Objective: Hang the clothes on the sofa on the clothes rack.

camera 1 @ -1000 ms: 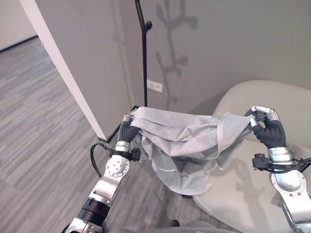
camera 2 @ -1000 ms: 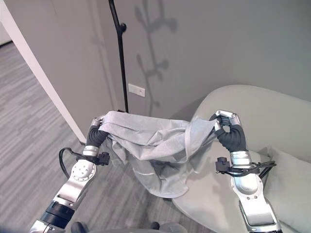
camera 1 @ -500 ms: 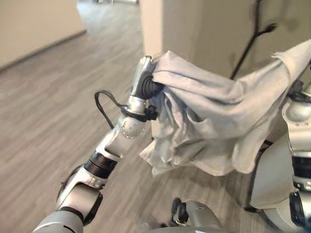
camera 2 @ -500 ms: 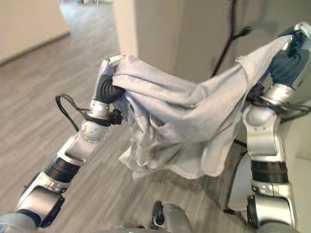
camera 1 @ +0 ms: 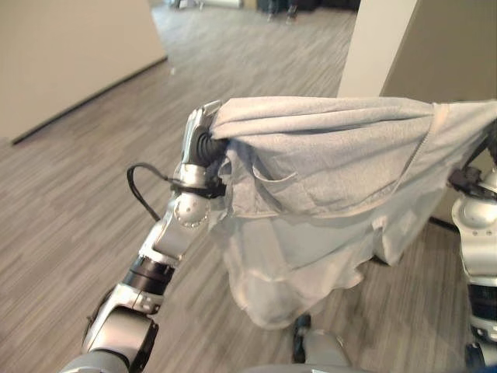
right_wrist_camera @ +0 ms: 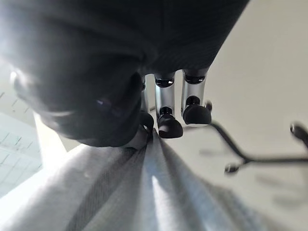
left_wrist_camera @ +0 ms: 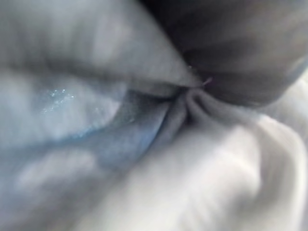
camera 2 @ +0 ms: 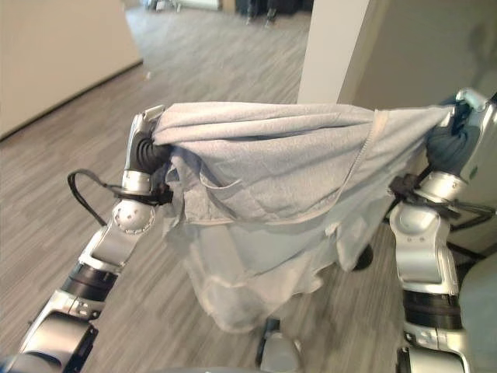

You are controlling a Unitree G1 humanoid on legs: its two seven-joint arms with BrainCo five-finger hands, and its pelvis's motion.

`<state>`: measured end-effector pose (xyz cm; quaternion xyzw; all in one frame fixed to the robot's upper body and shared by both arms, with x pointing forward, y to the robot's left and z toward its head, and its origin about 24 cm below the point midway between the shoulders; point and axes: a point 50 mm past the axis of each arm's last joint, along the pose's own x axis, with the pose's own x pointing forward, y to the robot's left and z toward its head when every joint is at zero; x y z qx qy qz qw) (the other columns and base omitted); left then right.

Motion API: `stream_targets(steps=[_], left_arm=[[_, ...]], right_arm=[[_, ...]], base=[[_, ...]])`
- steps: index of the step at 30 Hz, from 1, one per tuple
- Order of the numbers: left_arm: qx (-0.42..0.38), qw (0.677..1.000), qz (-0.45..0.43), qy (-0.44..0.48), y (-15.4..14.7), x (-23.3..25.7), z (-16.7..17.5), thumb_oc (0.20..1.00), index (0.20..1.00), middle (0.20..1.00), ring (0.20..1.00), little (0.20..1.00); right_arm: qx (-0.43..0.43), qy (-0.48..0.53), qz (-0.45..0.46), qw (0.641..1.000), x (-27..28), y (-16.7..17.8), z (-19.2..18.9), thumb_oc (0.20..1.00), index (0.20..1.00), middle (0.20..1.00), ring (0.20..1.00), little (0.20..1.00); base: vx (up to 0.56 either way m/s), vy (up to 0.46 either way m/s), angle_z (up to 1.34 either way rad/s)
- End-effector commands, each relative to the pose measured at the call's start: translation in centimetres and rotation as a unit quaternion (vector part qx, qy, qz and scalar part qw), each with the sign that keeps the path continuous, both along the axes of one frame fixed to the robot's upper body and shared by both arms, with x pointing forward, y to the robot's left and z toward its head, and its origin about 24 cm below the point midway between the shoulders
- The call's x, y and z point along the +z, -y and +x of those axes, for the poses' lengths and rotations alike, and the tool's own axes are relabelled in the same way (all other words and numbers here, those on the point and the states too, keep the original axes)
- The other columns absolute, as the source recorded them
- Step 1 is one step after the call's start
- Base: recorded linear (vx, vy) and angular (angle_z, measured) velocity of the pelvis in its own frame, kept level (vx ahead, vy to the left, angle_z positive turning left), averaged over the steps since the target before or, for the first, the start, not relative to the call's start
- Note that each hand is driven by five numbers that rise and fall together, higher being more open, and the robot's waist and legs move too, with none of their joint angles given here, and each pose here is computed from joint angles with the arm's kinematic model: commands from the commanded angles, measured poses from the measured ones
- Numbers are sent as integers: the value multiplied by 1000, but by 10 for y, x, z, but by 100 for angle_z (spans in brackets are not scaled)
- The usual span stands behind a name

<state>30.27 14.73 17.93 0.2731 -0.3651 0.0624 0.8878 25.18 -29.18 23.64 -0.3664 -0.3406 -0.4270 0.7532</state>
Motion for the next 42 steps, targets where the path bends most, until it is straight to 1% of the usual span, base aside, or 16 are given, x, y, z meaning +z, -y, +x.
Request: stream_targets(steps=[1, 2, 8, 12, 15, 19, 24, 27, 30, 36, 42], left_arm=[[-3, 998, -15, 59, -6, 25, -2, 200, 200, 200, 200, 200], [-6, 998, -22, 54, -6, 26, 0, 200, 200, 200, 200, 200], [-11, 998, -20, 58, -2, 32, 3, 200, 200, 200, 200, 200], [-28, 997, -27, 67, 1, 33, -2, 200, 200, 200, 200, 200], [-37, 997, -23, 63, 6, 29, -4, 200, 200, 200, 200, 200], [-33, 998, -16, 50, 2, 23, -7, 200, 200, 200, 200, 200], [-22, 999, -8, 46, -5, 19, -13, 200, 200, 200, 200, 200], [-21, 999, -25, 32, -6, 13, -12, 200, 200, 200, 200, 200], [-11, 999, -33, 32, -14, 14, -15, 200, 200, 200, 200, 200], [-14, 999, -18, 30, -25, 13, -25, 200, 200, 200, 200, 200], [19, 998, -54, 14, -46, 2, -30, 200, 200, 200, 200, 200]], right_arm=[[16, 38, -59, 997, 20, -8, -11, 200, 200, 200, 200, 200], [16, 39, -53, 998, 23, -3, -9, 200, 200, 200, 200, 200], [11, 43, -59, 997, 29, 0, -7, 200, 200, 200, 200, 200], [15, 61, -68, 996, 27, -1, -19, 200, 200, 200, 200, 200], [9, 65, -72, 995, 25, 1, -26, 200, 200, 200, 200, 200], [-3, 56, -54, 997, 13, 3, -31, 200, 200, 200, 200, 200], [6, 45, -65, 997, 11, -5, -31, 200, 200, 200, 200, 200], [30, 44, -57, 997, 8, -12, -28, 200, 200, 200, 200, 200], [35, 50, -53, 997, 8, -14, -26, 200, 200, 200, 200, 200], [66, 47, -43, 996, 11, -24, -16, 200, 200, 200, 200, 200], [96, 9, -38, 995, 3, -31, -9, 200, 200, 200, 200, 200]], base=[[88, -223, -46], [79, -209, -51], [65, -149, -4], [-21, -166, -15], [-6, 75, 1], [6, 137, 21], [-123, 216, -10], [-91, 264, -56], [-42, 12, -49], [-92, -469, -36], [-37, -596, -50]])
